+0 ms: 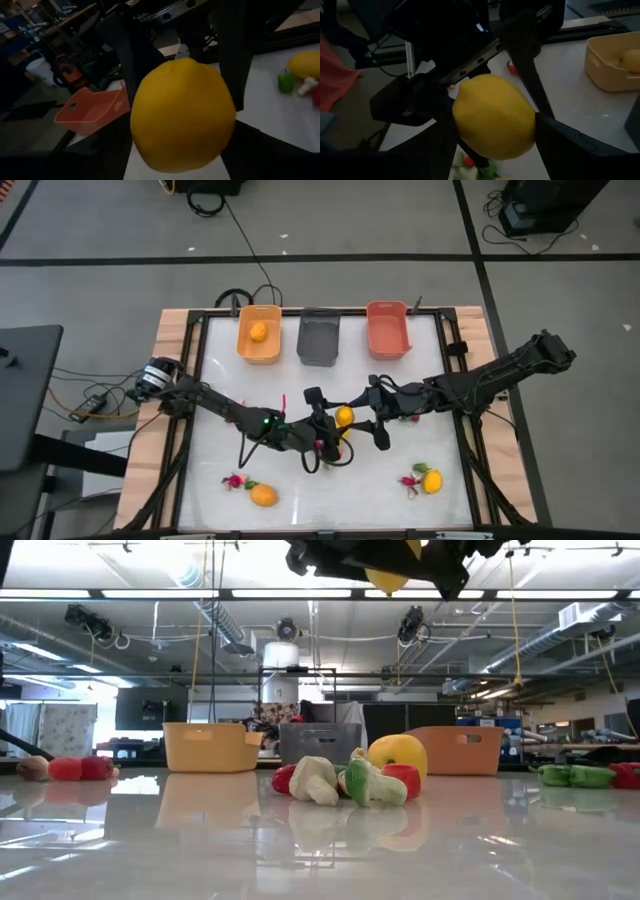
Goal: Sort produce into baskets
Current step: Put the yellow lemon into the yellow bin
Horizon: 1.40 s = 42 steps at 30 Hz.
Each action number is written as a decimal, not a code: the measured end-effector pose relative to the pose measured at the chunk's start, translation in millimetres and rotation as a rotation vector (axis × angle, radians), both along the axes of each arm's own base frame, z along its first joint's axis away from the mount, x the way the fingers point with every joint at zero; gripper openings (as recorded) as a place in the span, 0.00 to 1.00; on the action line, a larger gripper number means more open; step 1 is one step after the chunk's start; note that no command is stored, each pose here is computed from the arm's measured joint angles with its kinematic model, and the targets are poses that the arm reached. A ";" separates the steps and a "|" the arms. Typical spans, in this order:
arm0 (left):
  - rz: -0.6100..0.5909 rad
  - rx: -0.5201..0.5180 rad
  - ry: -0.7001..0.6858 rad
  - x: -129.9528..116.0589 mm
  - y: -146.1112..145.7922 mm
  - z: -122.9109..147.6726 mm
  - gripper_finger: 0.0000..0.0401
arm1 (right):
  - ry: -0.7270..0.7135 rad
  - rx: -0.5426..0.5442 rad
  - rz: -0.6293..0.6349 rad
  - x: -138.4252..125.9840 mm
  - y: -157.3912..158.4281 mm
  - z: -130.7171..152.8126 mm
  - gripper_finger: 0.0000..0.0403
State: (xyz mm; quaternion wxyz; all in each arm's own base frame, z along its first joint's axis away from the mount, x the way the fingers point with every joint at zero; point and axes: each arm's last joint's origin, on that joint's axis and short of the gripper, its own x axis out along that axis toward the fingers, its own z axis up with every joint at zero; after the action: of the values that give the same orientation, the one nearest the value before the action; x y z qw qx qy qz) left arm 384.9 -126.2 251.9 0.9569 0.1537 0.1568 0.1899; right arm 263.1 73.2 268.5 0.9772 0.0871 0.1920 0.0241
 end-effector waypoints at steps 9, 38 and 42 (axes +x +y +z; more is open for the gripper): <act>0.040 0.002 -0.005 -0.4 1.3 -0.4 0.50 | 0.004 -0.008 -0.056 -0.4 -2.0 -0.2 0.78; 0.681 -0.410 0.773 -117.6 260.4 -16.8 0.52 | 0.505 -0.193 -0.315 -15.4 21.1 -77.3 0.77; 0.616 -0.577 0.811 -132.3 273.9 -33.5 0.52 | 0.507 -0.201 -0.313 -5.5 21.0 -88.1 0.77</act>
State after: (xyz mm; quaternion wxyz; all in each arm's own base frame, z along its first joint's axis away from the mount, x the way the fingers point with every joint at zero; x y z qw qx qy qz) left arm 252.6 147.8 218.4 0.7244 -0.1054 0.5931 0.3351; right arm 257.6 94.2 180.4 0.8938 0.0216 0.4151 -0.1681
